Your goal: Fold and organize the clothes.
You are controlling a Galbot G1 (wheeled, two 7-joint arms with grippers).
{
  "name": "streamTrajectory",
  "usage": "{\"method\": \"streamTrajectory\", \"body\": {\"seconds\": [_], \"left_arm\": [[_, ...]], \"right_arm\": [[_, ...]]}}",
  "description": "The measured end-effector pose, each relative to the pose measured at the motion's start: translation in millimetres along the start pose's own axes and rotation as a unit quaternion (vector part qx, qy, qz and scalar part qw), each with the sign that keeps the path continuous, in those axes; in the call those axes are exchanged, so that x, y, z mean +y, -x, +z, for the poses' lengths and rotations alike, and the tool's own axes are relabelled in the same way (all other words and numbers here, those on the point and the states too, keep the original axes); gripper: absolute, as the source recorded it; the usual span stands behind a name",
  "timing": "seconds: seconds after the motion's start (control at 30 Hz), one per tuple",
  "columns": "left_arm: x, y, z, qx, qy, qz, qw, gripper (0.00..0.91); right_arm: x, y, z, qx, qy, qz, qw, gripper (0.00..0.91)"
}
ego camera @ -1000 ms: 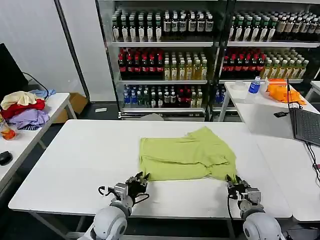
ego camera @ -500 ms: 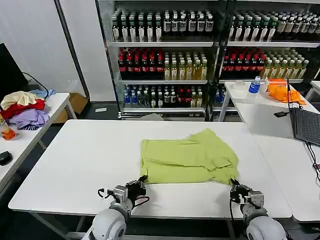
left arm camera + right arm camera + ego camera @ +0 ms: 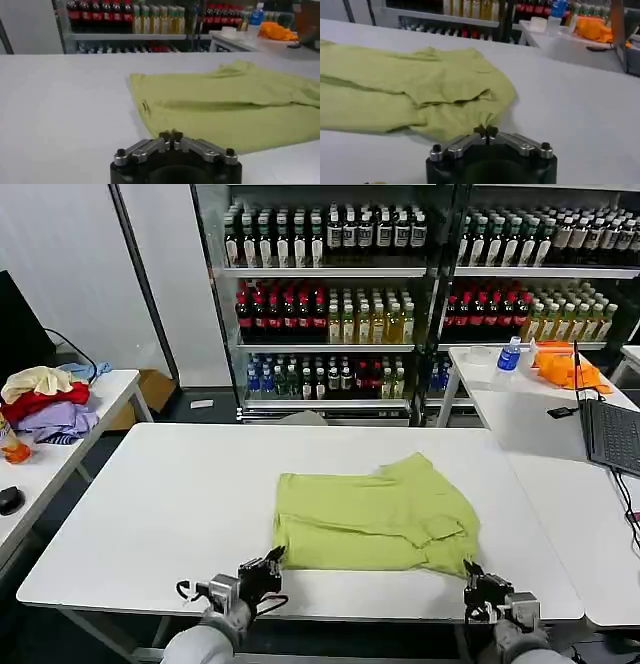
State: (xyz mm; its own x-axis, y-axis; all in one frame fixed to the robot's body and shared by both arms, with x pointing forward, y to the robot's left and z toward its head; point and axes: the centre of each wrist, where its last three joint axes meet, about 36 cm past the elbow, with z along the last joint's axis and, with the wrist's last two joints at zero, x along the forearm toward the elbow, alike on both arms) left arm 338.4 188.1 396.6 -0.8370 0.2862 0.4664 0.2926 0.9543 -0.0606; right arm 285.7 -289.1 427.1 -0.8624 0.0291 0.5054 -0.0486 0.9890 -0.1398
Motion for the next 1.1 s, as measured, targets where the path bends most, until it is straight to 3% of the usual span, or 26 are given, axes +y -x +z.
{"method": "streamTrajectory", "body": {"seconds": [0.53,0.57,0.6,0.63,0.67,0.7,0.93,1.1], "left_arm": [[-4,-45,13,0.01,-0.001,0.003,1.0,0.03],[-4,-47,13,0.01,-0.001,0.003,1.0,0.03],[-4,-48,13,0.01,0.0,0.003,1.0,0.03],[-4,-49,13,0.01,0.0,0.003,1.0,0.091],[-4,-50,12,0.01,0.0,0.003,1.0,0.252],[-4,-52,12,0.01,0.0,0.003,1.0,0.907],[-8,-61,11,0.009,0.004,0.01,1.0,0.907],[-8,-67,1,-0.004,0.01,0.01,1.0,0.907]], "right_arm": [[-7,-22,11,0.025,-0.047,0.01,0.999,0.0],[-8,-22,11,0.027,-0.049,0.011,0.998,0.333],[-8,-22,11,0.029,-0.05,0.01,0.998,0.836],[-8,-23,12,0.031,-0.052,0.008,0.998,0.907],[-7,-24,13,0.033,-0.053,0.006,0.998,0.907],[-6,-25,13,0.033,-0.054,0.004,0.998,0.907],[-4,-29,5,0.011,-0.056,-0.009,0.998,0.907],[-8,-32,-9,-0.022,-0.056,-0.012,0.998,0.907]]}}
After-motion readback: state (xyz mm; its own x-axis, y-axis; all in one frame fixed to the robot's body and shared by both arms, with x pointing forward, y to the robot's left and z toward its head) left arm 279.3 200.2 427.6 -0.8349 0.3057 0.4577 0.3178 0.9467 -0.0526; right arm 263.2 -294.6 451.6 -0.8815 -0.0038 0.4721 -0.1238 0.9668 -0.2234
